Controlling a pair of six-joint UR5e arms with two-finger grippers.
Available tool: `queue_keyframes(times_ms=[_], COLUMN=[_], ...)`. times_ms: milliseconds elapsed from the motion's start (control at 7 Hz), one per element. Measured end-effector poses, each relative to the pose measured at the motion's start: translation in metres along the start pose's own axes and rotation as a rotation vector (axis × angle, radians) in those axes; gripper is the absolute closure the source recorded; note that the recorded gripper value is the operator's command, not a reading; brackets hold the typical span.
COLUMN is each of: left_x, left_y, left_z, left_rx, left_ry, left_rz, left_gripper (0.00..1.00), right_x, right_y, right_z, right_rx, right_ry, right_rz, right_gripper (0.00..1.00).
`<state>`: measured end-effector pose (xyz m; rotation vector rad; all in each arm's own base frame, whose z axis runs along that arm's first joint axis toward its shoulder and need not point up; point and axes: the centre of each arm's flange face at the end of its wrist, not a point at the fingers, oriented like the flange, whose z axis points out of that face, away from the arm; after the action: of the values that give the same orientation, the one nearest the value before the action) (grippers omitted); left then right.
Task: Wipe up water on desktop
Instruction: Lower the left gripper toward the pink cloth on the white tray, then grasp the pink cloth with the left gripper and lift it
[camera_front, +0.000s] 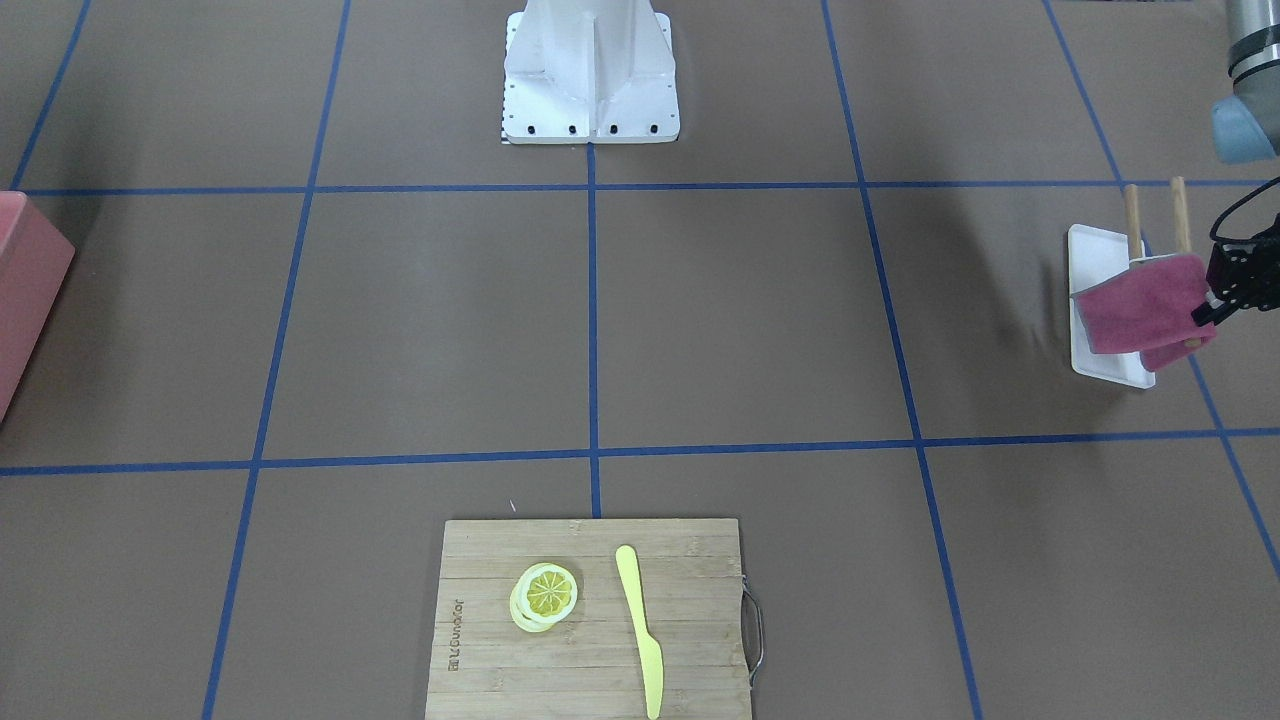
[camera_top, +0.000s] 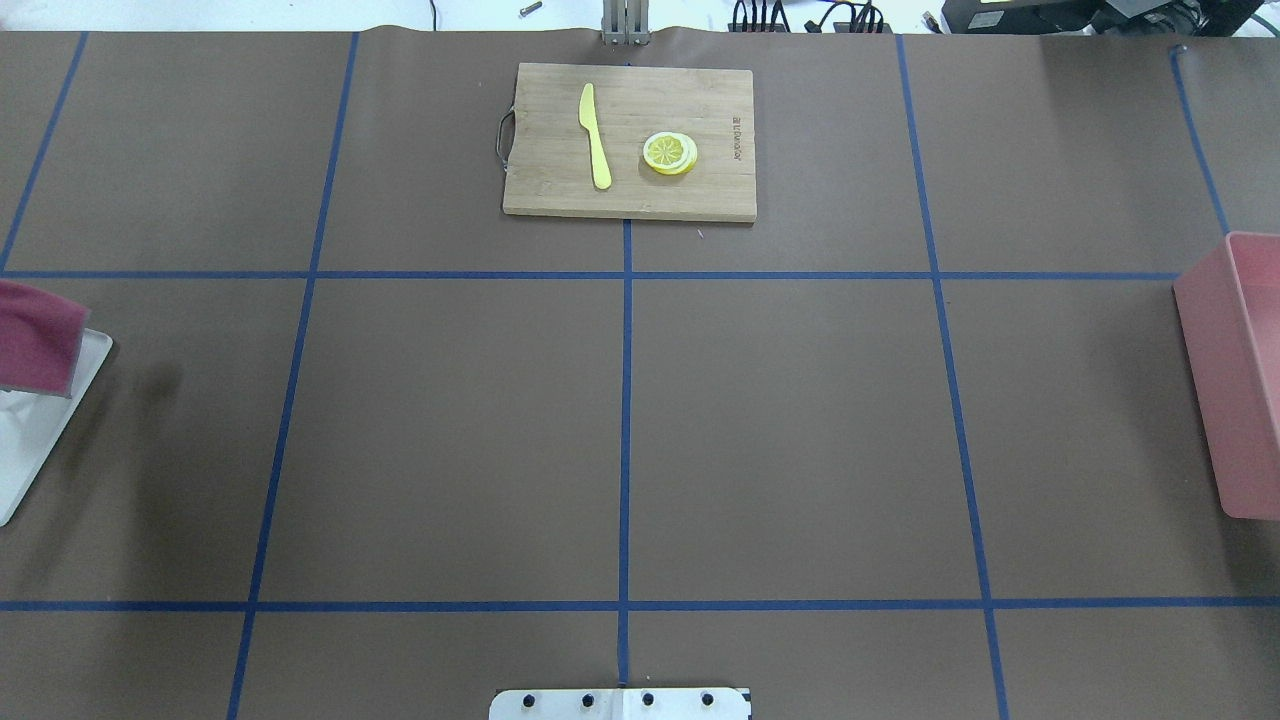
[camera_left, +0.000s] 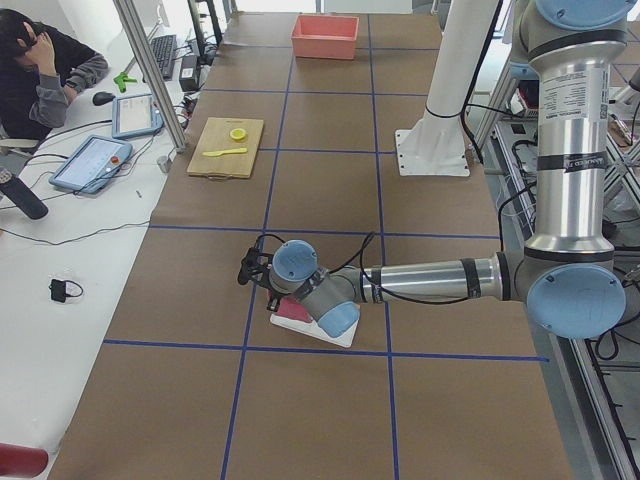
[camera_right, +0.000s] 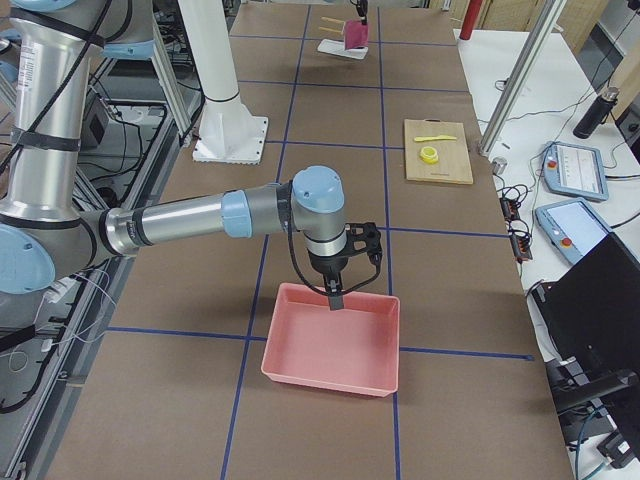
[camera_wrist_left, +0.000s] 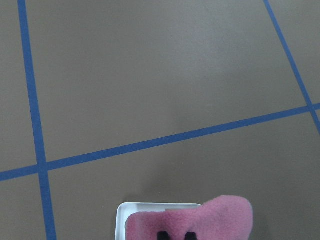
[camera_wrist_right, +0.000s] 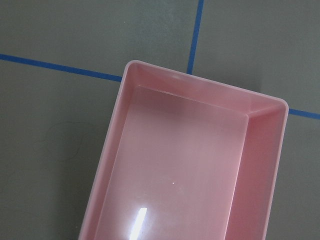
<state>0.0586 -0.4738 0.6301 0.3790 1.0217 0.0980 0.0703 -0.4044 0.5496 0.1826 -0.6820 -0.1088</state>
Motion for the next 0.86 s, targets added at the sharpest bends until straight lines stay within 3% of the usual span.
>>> queue_keyframes(times_ms=[571, 857], left_x=[0.008, 0.01], left_y=[-0.001, -0.016], left_z=[-0.009, -0.02], left_rx=[-0.026, 0.003], left_ry=[0.077, 0.081], left_rz=[-0.008, -0.03], left_gripper=[1.0, 1.0], right_x=[-0.002, -0.007], right_y=[-0.001, -0.004], right_z=[-0.002, -0.008], right_rx=[0.007, 0.019], right_ry=[-0.002, -0.002], right_rz=[-0.006, -0.017], right_gripper=[0.0, 0.0])
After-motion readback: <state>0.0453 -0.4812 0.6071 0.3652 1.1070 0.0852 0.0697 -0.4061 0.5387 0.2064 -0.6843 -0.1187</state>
